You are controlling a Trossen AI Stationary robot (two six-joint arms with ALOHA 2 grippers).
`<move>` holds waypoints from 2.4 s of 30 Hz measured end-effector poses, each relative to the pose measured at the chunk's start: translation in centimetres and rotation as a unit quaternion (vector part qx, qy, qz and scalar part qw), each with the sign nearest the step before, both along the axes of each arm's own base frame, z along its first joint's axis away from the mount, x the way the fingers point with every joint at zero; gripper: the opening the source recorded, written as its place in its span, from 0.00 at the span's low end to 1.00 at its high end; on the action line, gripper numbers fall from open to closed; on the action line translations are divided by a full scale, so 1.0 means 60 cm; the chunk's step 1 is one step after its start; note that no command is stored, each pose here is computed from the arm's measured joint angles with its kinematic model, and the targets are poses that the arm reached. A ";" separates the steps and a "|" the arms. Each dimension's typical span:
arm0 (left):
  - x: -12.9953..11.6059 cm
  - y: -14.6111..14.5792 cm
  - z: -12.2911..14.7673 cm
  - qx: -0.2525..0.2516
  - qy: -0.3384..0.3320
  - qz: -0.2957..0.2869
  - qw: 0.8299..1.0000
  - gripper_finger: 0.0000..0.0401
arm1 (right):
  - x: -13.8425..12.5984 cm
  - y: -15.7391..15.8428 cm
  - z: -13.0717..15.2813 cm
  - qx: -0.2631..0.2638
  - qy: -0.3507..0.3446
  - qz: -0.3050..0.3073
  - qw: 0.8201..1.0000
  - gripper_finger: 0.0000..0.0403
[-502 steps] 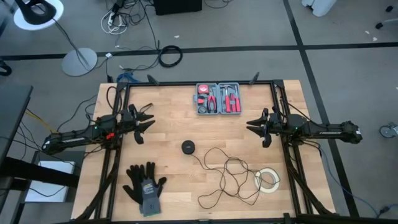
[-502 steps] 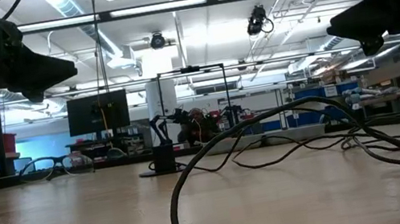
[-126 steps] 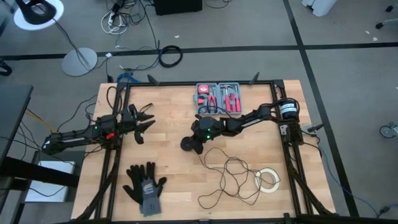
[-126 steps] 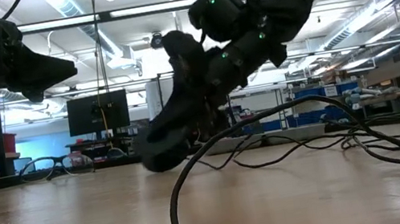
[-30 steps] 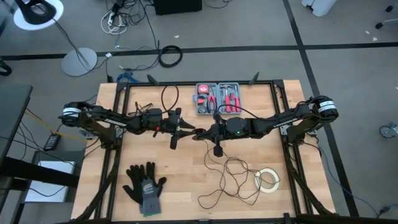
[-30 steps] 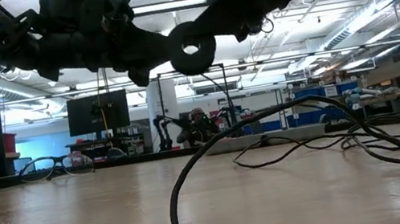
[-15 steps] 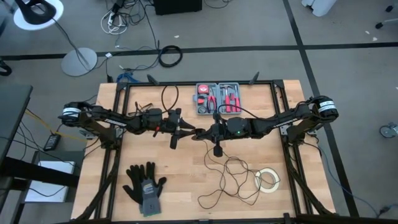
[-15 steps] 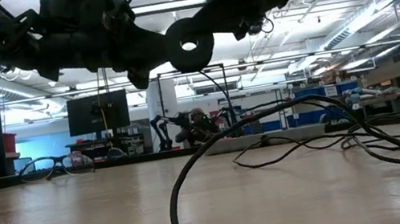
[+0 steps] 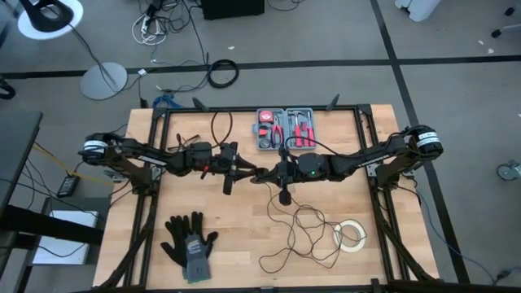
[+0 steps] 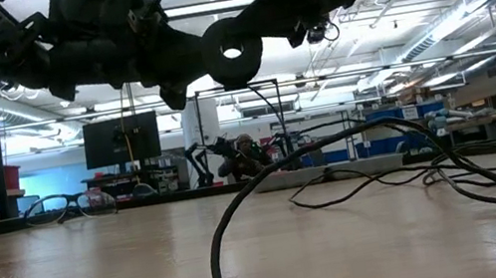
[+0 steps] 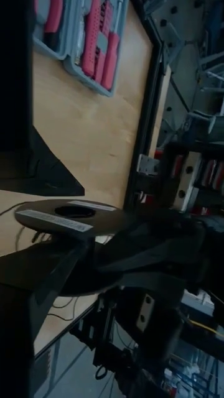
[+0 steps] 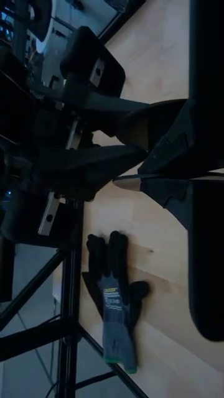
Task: Coil cords
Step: Coil the black wire onto the black spool
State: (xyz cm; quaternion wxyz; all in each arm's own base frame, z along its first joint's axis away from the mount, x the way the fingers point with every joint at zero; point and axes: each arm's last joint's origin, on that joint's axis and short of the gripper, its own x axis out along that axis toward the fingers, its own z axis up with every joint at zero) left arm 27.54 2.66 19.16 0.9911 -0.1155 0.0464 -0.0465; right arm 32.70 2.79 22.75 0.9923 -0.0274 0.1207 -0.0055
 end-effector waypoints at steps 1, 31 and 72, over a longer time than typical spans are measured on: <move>0.001 -0.001 -0.002 0.000 0.001 -0.001 1.000 0.32 | 0.000 0.000 -0.001 0.000 0.002 0.000 1.000 0.01; 0.006 -0.015 0.000 0.027 -0.024 -0.008 0.999 0.01 | 0.000 0.002 0.002 0.022 -0.006 0.011 1.000 0.02; -0.090 -0.103 -0.079 -0.032 0.000 0.338 0.941 0.00 | -0.097 0.062 0.015 0.018 0.143 -0.102 0.984 0.05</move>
